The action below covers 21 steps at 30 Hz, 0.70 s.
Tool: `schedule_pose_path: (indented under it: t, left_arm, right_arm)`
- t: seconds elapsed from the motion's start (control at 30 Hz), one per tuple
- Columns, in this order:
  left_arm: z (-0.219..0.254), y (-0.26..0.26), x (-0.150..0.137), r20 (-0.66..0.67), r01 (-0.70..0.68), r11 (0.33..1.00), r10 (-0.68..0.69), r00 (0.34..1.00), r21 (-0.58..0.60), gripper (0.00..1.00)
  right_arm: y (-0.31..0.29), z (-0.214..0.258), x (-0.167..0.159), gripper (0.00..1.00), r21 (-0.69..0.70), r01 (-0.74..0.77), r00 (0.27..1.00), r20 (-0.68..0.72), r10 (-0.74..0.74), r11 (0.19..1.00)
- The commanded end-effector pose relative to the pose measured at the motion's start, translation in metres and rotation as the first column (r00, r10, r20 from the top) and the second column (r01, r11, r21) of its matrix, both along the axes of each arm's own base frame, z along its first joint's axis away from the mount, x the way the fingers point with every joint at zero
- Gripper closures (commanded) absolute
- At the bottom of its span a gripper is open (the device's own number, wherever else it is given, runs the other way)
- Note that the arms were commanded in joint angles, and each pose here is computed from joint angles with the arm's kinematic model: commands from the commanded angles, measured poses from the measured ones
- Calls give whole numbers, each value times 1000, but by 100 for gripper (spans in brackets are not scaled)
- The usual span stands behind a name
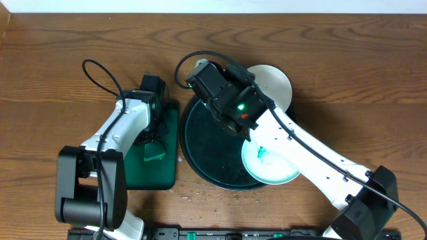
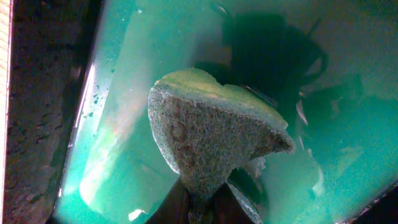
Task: Clean dirty plates on tray and stack at the side
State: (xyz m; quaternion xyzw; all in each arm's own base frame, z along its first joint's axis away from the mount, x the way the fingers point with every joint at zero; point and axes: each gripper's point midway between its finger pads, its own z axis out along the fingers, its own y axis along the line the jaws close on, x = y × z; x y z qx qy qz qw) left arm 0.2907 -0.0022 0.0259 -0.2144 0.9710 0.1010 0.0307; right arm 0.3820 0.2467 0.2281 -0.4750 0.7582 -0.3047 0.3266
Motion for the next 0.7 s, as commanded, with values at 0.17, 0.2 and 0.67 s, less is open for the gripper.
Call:
schedule_pose_path:
  t: [0.17, 0.2, 0.67]
  left_arm:
    - [-3, 4, -6, -22, -6, 1000, 7, 1000, 12, 92]
    - [-3, 4, -6, -22, -6, 1000, 7, 1000, 12, 92]
    - [-3, 4, -7, -26, -6, 1000, 6, 1000, 12, 92]
  right_arm:
    - [-10, 31, 0, 99, 74, 79, 992, 91, -86, 994]
    - [-2, 30, -3, 99, 97, 47, 996, 71, -54, 994]
    - [-10, 33, 5, 99, 29, 98, 985, 138, -101, 995]
